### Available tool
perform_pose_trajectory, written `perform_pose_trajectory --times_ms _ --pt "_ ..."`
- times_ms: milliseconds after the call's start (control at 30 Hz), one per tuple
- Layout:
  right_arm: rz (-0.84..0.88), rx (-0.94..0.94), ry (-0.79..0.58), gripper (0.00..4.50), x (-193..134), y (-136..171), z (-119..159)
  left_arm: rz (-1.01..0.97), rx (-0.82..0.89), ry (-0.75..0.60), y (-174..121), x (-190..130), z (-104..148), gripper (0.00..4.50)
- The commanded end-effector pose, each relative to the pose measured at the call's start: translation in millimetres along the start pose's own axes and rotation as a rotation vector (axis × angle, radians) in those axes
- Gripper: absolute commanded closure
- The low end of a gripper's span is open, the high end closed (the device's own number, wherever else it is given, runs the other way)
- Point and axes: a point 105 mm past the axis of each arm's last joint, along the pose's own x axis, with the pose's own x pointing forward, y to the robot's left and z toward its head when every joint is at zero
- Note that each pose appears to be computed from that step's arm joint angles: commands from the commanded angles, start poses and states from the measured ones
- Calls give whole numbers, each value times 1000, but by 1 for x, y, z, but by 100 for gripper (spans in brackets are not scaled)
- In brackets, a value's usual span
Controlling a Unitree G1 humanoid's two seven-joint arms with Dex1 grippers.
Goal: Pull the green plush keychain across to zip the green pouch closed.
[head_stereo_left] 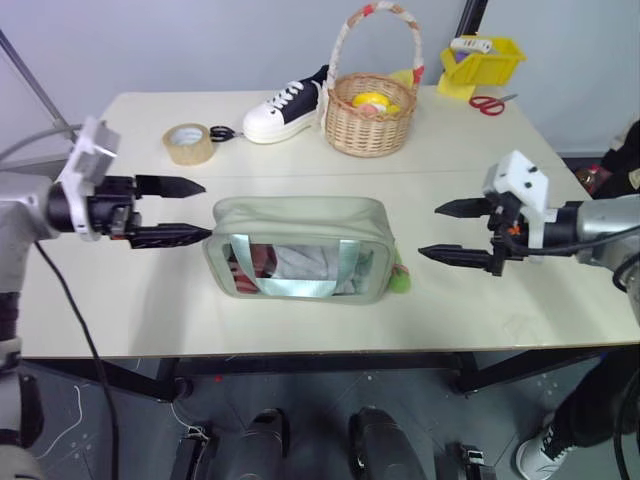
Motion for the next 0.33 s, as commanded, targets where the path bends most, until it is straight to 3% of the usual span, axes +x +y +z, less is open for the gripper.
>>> perform_pose_trajectory --times_ms 33,333 --pt "36 -66 -105 35 -23 8 25 85 14 -37 2 -19 8 1" --pt "66 -77 -64 35 -38 11 20 45 -20 -13 -14 -27 -15 1"
